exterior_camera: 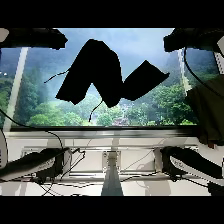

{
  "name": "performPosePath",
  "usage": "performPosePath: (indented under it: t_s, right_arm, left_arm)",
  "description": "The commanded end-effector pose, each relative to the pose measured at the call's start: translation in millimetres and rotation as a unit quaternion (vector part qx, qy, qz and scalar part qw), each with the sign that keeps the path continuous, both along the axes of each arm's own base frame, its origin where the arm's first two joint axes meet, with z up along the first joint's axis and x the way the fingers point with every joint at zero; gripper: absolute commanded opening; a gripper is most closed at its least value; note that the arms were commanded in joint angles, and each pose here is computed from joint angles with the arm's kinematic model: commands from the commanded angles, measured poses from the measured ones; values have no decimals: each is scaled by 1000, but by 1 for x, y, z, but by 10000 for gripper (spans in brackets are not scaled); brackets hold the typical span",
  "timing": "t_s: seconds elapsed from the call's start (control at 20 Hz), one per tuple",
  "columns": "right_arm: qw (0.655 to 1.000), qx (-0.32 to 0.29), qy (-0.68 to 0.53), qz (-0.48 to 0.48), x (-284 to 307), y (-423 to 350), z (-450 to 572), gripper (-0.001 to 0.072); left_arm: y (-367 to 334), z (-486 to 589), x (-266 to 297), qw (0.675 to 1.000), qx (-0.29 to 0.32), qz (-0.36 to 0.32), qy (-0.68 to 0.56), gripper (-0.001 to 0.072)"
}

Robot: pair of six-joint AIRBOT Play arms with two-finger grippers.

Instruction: Fold the clothes and pants, and hang the long-sleeved shirts on hangers.

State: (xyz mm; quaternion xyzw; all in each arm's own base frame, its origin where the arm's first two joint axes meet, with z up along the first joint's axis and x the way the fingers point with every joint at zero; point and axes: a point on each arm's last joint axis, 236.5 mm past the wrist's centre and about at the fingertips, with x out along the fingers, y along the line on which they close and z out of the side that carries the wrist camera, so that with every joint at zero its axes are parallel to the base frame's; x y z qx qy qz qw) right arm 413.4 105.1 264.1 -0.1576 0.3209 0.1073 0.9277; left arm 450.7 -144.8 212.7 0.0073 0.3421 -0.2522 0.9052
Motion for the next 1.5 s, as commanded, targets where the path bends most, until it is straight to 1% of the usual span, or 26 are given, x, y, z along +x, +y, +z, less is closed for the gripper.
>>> performPosePath:
  t_s: [0.0,0.25,0.35,0.5,0.65,0.8,0.9,1.0,1.15,1.2,1.25,1.3,1.35,1.4,1.45]
  right_arm:
    - [1000,0,0,0,0,0,0,20]
    - [1000,6,-21,4,6,3,8,20]
    - [1000,-9,-5,4,5,-1,-2,20]
    - [993,-75,84,27,-17,-13,-53,20]
    - [977,-102,186,33,-45,-20,-112,20]
    - [969,-87,226,59,-57,-6,-147,20]
    - [959,-94,249,100,-67,2,-174,20]
    - [942,-90,292,140,-88,11,-213,20]
    - [907,-61,349,226,-133,38,-275,20]
    - [905,-50,348,241,-140,48,-289,40]
    - [909,-36,334,248,-139,60,-297,188]
    - [914,-27,305,268,-135,76,-300,434]
    - [915,-41,266,300,-127,88,-302,589]
    - [915,-61,223,331,-118,100,-301,601]
    - [914,-77,179,355,-109,114,-297,596]
  left_arm:
    - [1,0,0,1000,0,1,0,53]
    - [1,0,0,1000,0,1,0,53]
    - [1,0,0,1000,0,1,0,53]
    - [1,0,0,1000,0,1,0,53]
    - [1,0,0,1000,0,1,0,53]
    - [1,0,0,1000,0,1,0,53]
    - [1,0,0,1000,0,1,0,53]
    - [1,0,0,1000,0,1,0,53]
    - [1,0,0,1000,0,1,0,53]
    - [1,0,0,1000,0,1,0,53]
    - [1,0,0,1000,0,1,0,53]
    - [1,0,0,1000,0,1,0,53]
    - [1,0,0,1000,0,1,0,53]
    - [1,0,0,1000,0,1,0,53]
    - [1,0,0,1000,0,1,0,53]
